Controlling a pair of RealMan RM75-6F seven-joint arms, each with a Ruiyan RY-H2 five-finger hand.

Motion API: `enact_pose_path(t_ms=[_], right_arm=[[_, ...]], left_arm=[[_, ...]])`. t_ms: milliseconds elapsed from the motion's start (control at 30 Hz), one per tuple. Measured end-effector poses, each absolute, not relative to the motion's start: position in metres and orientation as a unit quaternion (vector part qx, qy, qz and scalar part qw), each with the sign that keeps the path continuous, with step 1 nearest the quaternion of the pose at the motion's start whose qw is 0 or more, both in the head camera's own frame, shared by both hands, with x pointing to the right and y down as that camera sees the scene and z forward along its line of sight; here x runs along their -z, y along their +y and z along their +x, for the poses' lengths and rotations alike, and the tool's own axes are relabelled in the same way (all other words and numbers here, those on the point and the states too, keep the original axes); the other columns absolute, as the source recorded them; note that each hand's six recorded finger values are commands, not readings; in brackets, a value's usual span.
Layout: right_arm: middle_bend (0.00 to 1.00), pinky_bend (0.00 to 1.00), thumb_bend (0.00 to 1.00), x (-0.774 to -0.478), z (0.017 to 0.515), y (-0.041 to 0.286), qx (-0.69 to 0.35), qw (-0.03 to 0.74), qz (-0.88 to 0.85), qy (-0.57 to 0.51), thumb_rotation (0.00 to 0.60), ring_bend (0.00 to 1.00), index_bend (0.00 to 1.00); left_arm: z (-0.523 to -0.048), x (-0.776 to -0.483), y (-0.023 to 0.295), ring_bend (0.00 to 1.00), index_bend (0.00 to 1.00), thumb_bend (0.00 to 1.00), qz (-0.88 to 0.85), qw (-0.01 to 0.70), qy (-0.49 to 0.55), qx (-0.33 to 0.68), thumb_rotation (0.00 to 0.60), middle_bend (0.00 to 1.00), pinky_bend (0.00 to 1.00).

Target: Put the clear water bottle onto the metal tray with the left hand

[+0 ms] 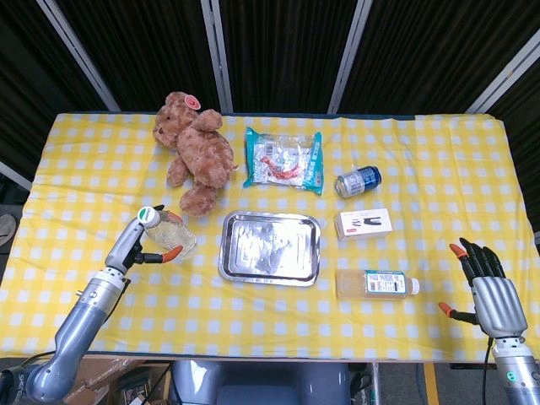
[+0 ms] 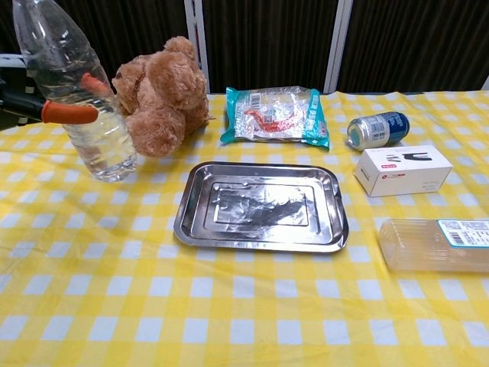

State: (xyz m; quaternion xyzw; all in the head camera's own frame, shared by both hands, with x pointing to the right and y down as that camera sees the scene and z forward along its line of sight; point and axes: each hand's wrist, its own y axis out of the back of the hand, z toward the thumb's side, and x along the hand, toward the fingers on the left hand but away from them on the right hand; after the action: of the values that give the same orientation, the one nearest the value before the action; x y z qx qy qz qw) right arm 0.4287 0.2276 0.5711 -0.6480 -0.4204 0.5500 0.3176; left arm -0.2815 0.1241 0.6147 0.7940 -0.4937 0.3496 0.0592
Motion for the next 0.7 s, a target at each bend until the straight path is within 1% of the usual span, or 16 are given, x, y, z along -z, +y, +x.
enact_pose_path(t_ms=[100,300,533,600,700], right_arm=[[0.0,0.0,0.05,-0.572,0.428,0.228,-0.55,0.318,-0.649,-0.418,0.6,0.0,0.1],[0.0,0.0,0.05,-0.572,0.428,0.227,-0.55,0.318,-0.649,-0.419,0.6,0.0,0.1],[0.0,0.0,0.05,-0.571,0.431,0.226,-0.551,0.318,-0.647,-0.42,0.6,0.0,0.1],[0.0,0.0,0.05,-0.571,0.431,0.226,-0.55,0.317,-0.647,-0.421,0.6,0.0,0.1],[0.0,0.0,0.05,-0.57,0.432,0.226,-0.549,0.318,-0.647,-0.423,0.6,0.0,0.1]], left_arm=[[-0.268,-0.615,0.122,0.04,0.52,0.42,0.8,0.064,-0.492,-0.338,0.6,0.51,0.03],[-0.226,-0.607,0.117,0.04,0.52,0.43,0.822,0.061,-0.475,-0.308,0.6,0.52,0.03],[-0.161,-0.605,0.116,0.04,0.52,0.43,0.844,0.047,-0.438,-0.307,0.6,0.51,0.03],[-0.144,-0.606,0.118,0.04,0.52,0.43,0.846,0.05,-0.432,-0.309,0.6,0.52,0.03],[-0.114,-0.605,0.12,0.04,0.52,0.43,0.846,0.077,-0.432,-0.304,0.6,0.52,0.03]])
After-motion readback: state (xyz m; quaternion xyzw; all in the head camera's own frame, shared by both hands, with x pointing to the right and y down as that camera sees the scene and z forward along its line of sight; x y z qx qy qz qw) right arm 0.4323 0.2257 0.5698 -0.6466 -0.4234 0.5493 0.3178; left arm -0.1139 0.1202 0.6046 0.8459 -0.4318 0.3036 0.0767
